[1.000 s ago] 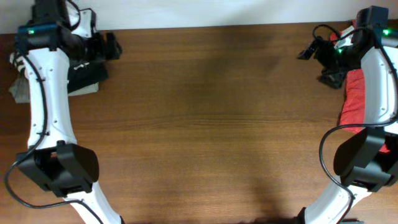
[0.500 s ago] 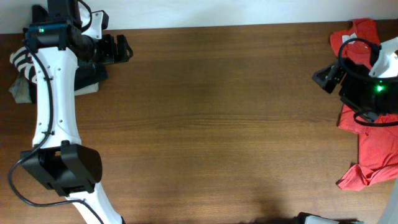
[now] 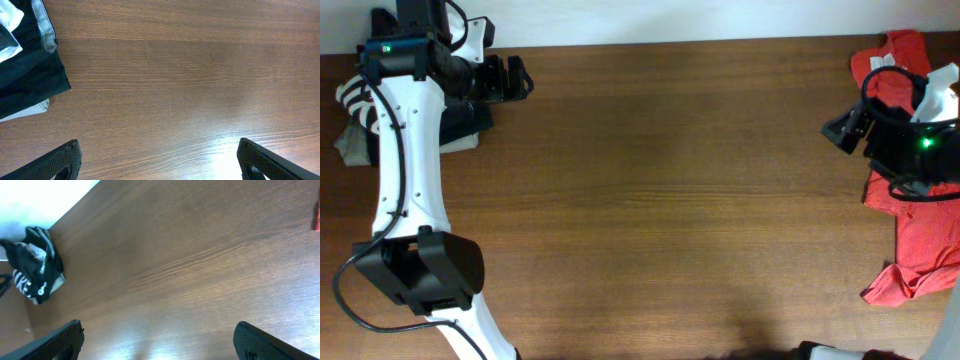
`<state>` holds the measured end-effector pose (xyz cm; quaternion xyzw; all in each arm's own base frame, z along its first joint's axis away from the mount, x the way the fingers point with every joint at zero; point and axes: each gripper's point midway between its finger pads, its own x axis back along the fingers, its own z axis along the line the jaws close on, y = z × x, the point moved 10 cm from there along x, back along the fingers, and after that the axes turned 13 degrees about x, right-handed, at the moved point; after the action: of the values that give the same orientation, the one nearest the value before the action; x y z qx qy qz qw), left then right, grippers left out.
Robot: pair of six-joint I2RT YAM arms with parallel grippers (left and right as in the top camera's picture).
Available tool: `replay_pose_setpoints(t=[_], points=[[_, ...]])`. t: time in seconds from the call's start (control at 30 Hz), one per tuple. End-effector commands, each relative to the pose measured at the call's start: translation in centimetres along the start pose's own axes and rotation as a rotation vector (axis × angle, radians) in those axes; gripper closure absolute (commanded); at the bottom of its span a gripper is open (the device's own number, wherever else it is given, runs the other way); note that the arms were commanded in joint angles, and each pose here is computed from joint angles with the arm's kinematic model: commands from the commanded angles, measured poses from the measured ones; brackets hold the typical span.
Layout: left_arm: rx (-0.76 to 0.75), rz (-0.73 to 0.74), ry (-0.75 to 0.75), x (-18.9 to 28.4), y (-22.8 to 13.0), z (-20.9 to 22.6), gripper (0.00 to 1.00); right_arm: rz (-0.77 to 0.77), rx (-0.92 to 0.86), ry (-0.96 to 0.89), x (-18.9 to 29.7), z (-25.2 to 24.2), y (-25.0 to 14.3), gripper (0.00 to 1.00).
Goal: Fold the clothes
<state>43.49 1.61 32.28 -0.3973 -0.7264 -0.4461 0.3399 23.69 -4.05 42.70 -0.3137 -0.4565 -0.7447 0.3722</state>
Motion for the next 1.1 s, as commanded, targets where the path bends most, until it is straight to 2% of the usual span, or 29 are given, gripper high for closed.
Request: replay_pose_setpoints(t=[0.0,0.1,0.2,0.37,0.4,0.6,0.87,1.0,1.07], points=[[-0.007,0.005,-0.016,-0.1,0.0,-0.2,0.01,-0.086,0.118,-0.061,1.4,1.7,-0.9,0.01],[-0.007,0.005,-0.016,-0.1,0.0,-0.2,0.01,-0.237,0.28,0.002,2.1,4.6,-2.2,0.01],[-0.008,0.005,-0.016,-0.1,0.0,-0.2,0.01,-0.343,0.357,0.052,1.0,5.1,-3.9,0.01],[-0.007,0.005,-0.016,-0.1,0.0,-0.2,0.01,-0.582,0.435,0.108,-5.1,2.0,-8.8,0.01],[-0.007,0.005,-0.016,-0.1,0.0,-0.2,0.01,-0.673,0.458,0.126,-6.7,1.1,-10.3,0.01],[-0.007,0.005,-0.016,-0.1,0.0,-0.2,0.01,-0.996,0.534,0.191,-12.2,-2.5,-16.5,0.01],[-0.008,0.005,-0.016,-0.1,0.0,-0.2,0.01,-1.12,0.522,0.154,-15.1,-4.9,-19.6,0.01],[-0.007,0.005,-0.016,-0.1,0.0,-0.2,0.01,-1.098,0.494,0.108,-15.5,-5.5,-19.8,0.01],[-0.007,0.005,-0.016,-0.1,0.0,-0.2,0.01,-1.032,0.479,0.085,-16.3,-5.9,-20.2,0.01]])
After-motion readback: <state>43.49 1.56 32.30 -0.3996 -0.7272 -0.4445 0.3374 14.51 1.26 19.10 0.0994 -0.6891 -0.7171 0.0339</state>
